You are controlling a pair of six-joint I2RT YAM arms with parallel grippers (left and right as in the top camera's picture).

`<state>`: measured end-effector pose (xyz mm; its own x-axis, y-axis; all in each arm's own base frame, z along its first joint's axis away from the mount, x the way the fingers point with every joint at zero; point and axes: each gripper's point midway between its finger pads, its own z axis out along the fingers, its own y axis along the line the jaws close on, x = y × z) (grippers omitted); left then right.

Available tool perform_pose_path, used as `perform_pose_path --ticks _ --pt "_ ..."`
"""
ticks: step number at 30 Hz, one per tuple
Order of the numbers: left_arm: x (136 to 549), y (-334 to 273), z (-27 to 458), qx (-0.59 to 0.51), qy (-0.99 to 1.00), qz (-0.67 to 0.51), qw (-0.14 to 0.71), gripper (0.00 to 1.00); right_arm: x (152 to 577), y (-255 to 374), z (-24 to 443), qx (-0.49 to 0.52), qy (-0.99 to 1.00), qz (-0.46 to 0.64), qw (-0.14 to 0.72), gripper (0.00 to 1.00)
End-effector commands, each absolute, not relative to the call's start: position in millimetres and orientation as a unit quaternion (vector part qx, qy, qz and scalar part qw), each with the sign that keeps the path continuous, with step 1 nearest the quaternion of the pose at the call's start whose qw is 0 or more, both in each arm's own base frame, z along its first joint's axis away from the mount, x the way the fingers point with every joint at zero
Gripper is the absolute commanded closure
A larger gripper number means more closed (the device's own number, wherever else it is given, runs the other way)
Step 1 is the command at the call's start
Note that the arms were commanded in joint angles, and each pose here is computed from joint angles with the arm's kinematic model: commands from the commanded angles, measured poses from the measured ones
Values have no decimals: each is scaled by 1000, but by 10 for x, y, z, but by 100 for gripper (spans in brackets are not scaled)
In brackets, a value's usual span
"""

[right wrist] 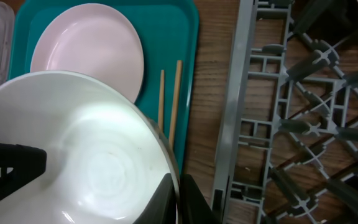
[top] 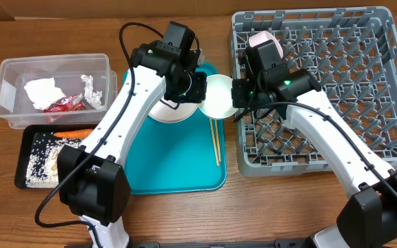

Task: Sort waste into correct bins and load items into the dishwasher
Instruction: 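Pass the white bowl from the left gripper to the right gripper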

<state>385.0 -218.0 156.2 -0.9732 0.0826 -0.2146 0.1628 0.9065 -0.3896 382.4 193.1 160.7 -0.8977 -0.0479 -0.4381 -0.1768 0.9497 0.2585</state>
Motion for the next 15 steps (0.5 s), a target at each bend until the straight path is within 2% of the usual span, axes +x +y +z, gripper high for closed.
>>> perform_pose_path --ticks 1,10,15 --pt "3839 -2288 1739 72 959 -253 101 72 3856 2031 1833 -68 953 173 241 96" --pt "3887 -2280 2065 85 934 -328 110 63 3908 2043 1868 -67 949 177 253 95" --pt "3922 -2225 2318 82 917 -370 123 56 3984 1913 1855 -54 951 139 270 95"
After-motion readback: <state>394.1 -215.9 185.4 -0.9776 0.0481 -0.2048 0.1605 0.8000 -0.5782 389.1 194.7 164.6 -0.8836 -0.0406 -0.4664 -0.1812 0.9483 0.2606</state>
